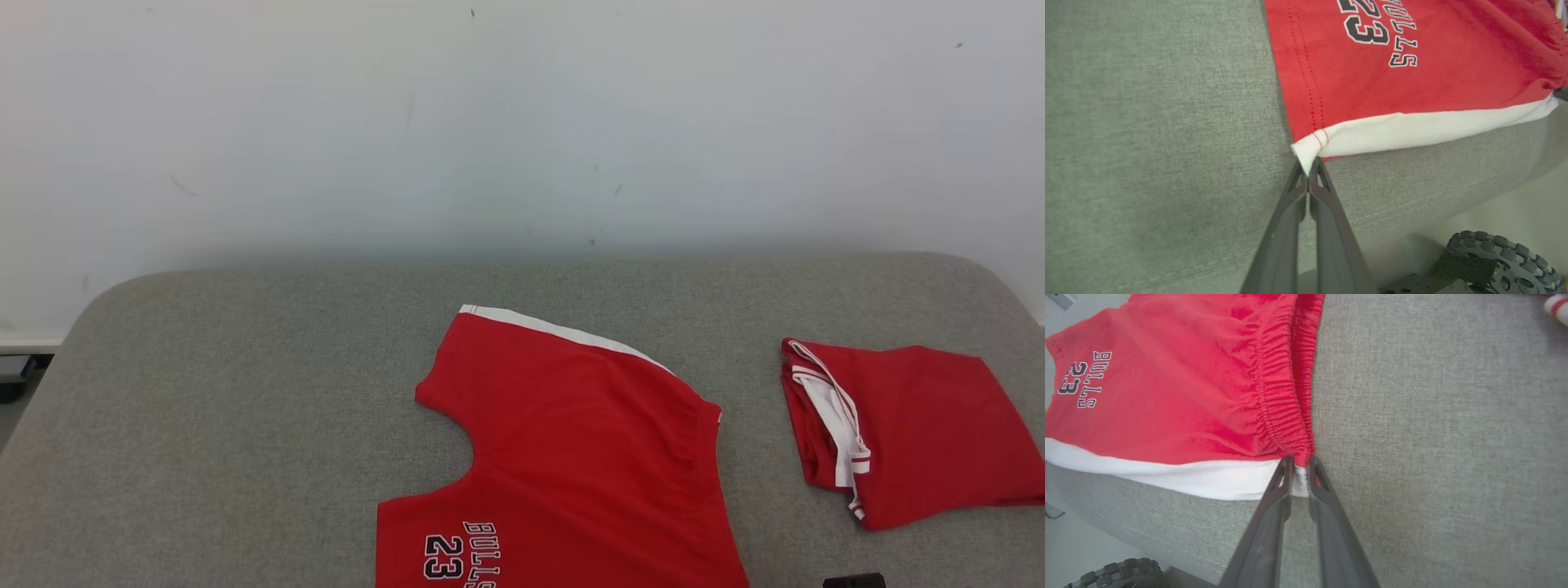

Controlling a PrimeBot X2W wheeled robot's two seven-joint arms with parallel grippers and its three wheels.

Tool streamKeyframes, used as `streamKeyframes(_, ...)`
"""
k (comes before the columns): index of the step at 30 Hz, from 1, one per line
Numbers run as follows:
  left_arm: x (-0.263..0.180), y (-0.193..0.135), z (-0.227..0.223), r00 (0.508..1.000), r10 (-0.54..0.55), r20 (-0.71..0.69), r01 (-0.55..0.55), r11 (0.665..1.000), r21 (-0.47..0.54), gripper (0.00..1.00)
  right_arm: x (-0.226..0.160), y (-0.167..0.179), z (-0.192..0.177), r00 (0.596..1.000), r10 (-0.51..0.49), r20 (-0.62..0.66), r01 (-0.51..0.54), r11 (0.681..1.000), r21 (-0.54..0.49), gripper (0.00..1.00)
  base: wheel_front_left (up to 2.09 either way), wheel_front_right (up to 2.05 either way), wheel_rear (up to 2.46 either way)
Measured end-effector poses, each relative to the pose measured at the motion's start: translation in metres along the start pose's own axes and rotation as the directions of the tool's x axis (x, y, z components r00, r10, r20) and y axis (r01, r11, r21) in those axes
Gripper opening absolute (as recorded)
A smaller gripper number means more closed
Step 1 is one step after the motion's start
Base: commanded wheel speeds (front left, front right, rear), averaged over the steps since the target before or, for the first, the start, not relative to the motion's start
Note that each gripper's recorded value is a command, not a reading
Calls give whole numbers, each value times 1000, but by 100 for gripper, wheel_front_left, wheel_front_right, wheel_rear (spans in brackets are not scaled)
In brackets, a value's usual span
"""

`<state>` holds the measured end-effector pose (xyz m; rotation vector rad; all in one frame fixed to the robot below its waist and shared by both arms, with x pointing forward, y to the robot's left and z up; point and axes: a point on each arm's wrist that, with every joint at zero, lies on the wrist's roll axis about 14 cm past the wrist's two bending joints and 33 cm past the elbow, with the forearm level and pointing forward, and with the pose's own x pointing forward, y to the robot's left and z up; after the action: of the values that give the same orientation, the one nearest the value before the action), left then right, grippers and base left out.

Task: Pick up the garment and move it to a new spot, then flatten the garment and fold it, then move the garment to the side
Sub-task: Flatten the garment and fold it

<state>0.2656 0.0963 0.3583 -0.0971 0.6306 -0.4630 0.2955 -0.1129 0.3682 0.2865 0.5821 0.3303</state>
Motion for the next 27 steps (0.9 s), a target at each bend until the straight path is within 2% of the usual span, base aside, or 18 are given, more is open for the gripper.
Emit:
streamKeyframes(1,0,1,0,1000,4,-1,-4,1000,-9,100,1,0,1,1000,-2,2,2,1000,12,100,0,0,0)
streamKeyframes(4,0,12,5,999,46,21,-43,993,-110,100,3,7,3,1000,23,11,-24,999,47,100,0,0,0)
streamKeyframes(9,-13,49,10,990,127,55,-114,974,-194,100,2,1,25,997,26,69,-32,996,84,100,0,0,0)
streamKeyframes(14,-18,52,23,984,132,115,-108,975,-195,100,-3,-8,42,992,21,122,-34,994,108,100,0,0,0)
streamKeyframes(19,-25,66,55,950,205,237,-156,966,-208,100,-7,3,59,982,66,177,-88,989,122,100,0,0,0)
streamKeyframes(24,-25,62,65,942,199,269,-157,973,-167,100,-10,25,47,982,143,125,-153,986,73,100,0,0,0)
streamKeyframes(27,-24,55,72,938,184,293,-142,977,-161,100,-16,26,41,982,158,100,-163,985,51,100,0,0,0)
